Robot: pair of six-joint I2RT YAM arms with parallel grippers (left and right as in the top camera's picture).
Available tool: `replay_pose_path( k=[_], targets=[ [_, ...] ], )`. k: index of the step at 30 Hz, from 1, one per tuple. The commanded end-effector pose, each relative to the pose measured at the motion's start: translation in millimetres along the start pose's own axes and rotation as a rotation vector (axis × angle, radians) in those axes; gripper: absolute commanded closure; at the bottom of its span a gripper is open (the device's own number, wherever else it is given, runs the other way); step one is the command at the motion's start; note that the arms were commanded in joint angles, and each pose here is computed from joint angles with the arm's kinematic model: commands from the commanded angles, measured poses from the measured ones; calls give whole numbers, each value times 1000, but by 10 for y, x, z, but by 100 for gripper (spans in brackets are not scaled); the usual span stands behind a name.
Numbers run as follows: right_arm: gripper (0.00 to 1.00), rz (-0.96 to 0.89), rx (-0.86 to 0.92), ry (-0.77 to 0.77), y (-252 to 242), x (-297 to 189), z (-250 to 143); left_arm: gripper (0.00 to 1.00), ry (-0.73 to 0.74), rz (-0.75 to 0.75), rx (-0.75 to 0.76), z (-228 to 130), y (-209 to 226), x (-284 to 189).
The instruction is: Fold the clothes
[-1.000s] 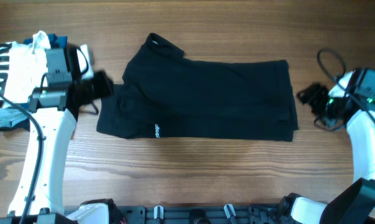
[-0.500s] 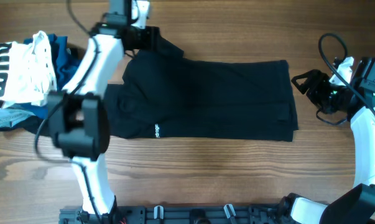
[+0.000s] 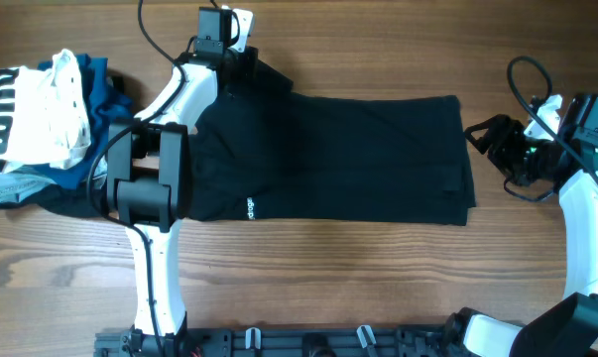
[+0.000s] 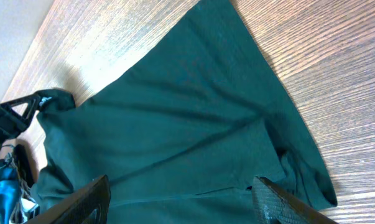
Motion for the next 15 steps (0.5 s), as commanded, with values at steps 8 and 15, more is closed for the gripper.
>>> replay_pose_path(
  k=[8, 15],
  targets=[
    [30, 29, -109, -154, 68, 34, 260, 96, -25, 17, -81, 298, -13, -500],
    [37, -13, -142, -223, -84, 534, 520, 96, -12, 16, -108, 464, -81, -1146]
  ],
)
Point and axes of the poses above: each gripper's point midway between its finger pads, its own x axis out along the fingers, its own y axis along the line the jaws close on, z = x × y, the point moved 10 cm from there along -x, back along the fingers, and after that the axes turned 1 degree about x, right-handed, at the moved point
